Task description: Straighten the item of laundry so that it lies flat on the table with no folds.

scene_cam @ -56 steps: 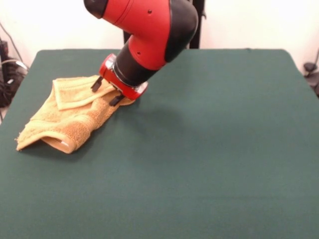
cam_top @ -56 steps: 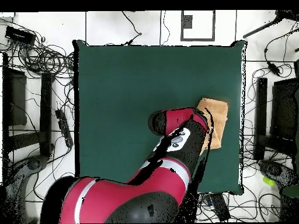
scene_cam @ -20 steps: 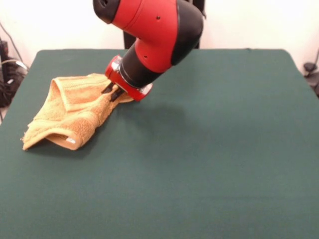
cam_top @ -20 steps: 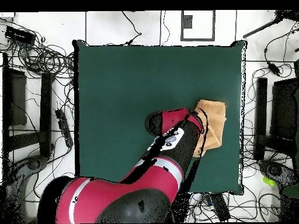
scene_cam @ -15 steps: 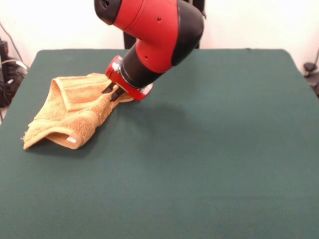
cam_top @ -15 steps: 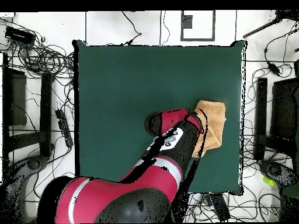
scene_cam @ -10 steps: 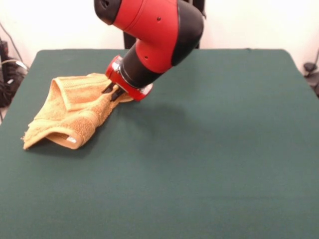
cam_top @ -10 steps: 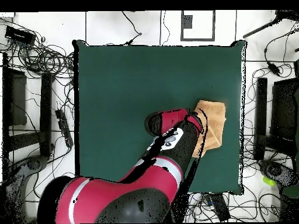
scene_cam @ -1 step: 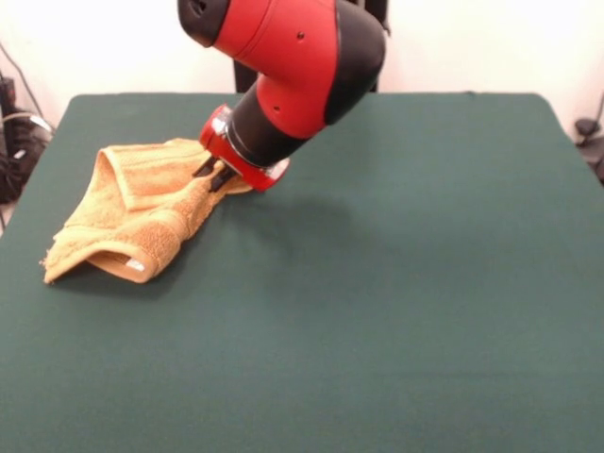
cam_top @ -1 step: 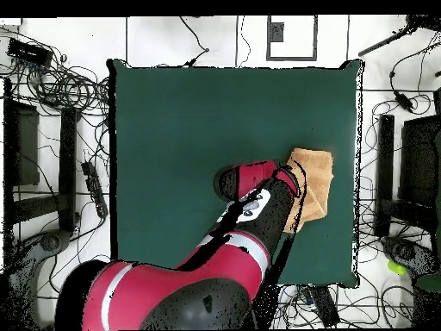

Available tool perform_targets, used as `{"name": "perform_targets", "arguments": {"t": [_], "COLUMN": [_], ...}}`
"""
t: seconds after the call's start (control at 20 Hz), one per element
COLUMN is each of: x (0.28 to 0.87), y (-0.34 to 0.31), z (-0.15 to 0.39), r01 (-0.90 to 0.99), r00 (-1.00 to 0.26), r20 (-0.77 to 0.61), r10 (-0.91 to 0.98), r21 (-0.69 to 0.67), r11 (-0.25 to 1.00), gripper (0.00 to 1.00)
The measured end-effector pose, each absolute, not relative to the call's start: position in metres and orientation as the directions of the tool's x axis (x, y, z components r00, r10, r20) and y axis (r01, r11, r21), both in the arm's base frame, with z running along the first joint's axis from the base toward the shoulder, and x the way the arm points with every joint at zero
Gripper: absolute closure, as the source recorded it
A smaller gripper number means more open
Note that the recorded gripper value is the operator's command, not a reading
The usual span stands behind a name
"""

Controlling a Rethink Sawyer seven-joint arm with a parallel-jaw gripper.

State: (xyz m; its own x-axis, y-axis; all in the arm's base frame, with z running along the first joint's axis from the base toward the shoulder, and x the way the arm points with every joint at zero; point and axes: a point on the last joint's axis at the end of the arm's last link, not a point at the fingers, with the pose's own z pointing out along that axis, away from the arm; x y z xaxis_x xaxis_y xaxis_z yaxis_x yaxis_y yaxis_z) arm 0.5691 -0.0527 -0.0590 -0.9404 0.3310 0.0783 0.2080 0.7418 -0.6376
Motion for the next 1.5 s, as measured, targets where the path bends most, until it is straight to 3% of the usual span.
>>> {"name": "perform_targets", "arguments": {"t": [0.65, 1.3, 1.5], "x": [0.574, 0.571, 0.565], "y": [-0.072, -0.055, -0.031], "z": [-0.049, -0.051, -0.056], "r01": [0.431, 0.394, 0.308], "r00": [-0.851, -0.873, -0.913], "r20": [0.037, 0.034, 0.038], "r10": [0.524, 0.487, 0.407], "r21": [-0.521, -0.54, -0.591], "r11": [0.737, 0.744, 0.746], "gripper": [1.0, 1.0, 1.0]}}
